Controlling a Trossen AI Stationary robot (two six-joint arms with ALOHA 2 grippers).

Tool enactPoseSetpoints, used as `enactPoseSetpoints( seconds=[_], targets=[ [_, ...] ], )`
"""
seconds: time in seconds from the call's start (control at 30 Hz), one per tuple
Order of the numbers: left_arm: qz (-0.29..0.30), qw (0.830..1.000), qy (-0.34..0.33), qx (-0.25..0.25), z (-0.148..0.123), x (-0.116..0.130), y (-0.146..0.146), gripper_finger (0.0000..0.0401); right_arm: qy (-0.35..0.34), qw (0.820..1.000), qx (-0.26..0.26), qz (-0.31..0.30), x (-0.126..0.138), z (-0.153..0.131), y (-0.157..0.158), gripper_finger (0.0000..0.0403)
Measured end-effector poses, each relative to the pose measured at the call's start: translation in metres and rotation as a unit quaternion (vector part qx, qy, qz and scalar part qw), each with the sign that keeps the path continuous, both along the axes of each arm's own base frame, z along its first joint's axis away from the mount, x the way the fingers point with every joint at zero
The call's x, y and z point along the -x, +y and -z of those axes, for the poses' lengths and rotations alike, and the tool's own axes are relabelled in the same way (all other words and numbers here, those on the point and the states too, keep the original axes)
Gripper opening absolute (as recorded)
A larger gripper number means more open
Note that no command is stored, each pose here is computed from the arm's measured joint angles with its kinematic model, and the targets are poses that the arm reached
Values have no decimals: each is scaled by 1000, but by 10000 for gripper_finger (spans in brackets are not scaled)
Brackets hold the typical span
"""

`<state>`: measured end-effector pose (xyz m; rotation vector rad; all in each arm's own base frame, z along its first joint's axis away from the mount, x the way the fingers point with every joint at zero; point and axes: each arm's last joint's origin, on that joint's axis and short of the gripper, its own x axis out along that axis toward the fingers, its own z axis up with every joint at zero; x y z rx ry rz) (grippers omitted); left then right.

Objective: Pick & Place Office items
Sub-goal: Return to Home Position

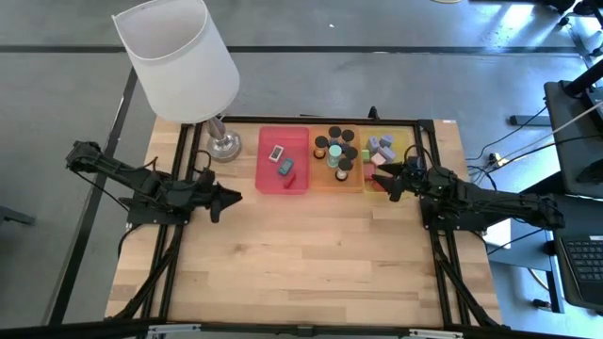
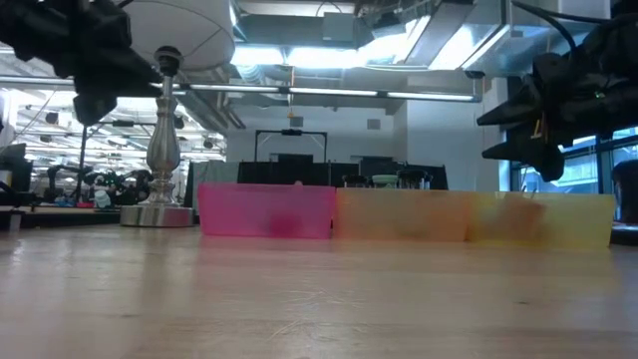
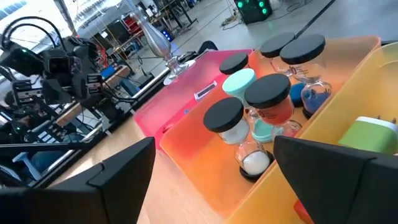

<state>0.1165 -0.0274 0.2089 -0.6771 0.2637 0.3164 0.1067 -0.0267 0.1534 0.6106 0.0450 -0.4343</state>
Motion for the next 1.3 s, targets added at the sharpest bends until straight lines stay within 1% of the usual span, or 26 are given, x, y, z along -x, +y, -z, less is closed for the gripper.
enactPoseSetpoints(
  seconds=[0.1,0.17,0.27,0.33,0.43,0.53,0.7,0.9,0.93,1.0,1.07,1.1,1.17,1.3],
  targets=[
    [-6,1000,0,-25,0,-7,-1,68,4,1000,3,-1,0,1,0,331],
    [-19,999,11,-41,2,-10,0,59,10,1000,17,-12,0,0,0,331],
    [-34,998,22,-47,4,-12,4,47,20,999,37,-29,-1,1,1,331],
    [-32,998,24,-45,4,-12,6,40,25,998,47,-32,-1,1,1,331],
    [-15,998,28,-58,3,-13,9,30,25,998,47,-32,-1,1,1,331],
    [-2,995,36,-91,3,-14,14,25,24,998,45,-32,-1,1,1,331],
    [56,989,41,-129,1,-16,21,24,24,998,45,-32,-1,1,1,331],
    [109,978,49,-171,2,-17,28,24,24,998,45,-31,-1,1,1,331],
    [114,977,42,-177,2,-18,29,24,24,998,45,-32,-1,1,1,331],
    [118,976,3,-183,5,-14,32,24,23,998,45,-31,-1,1,1,331],
    [115,973,-62,-189,6,-12,34,24,23,998,45,-32,-1,1,1,331],
    [114,972,-84,-191,10,-10,35,24,23,998,45,-31,-1,1,1,331],
    [119,969,-100,-189,21,-8,36,24,23,998,45,-31,-1,0,1,331],
    [110,968,-131,-183,28,-5,36,24,23,998,44,-31,-1,0,1,331]
  ],
)
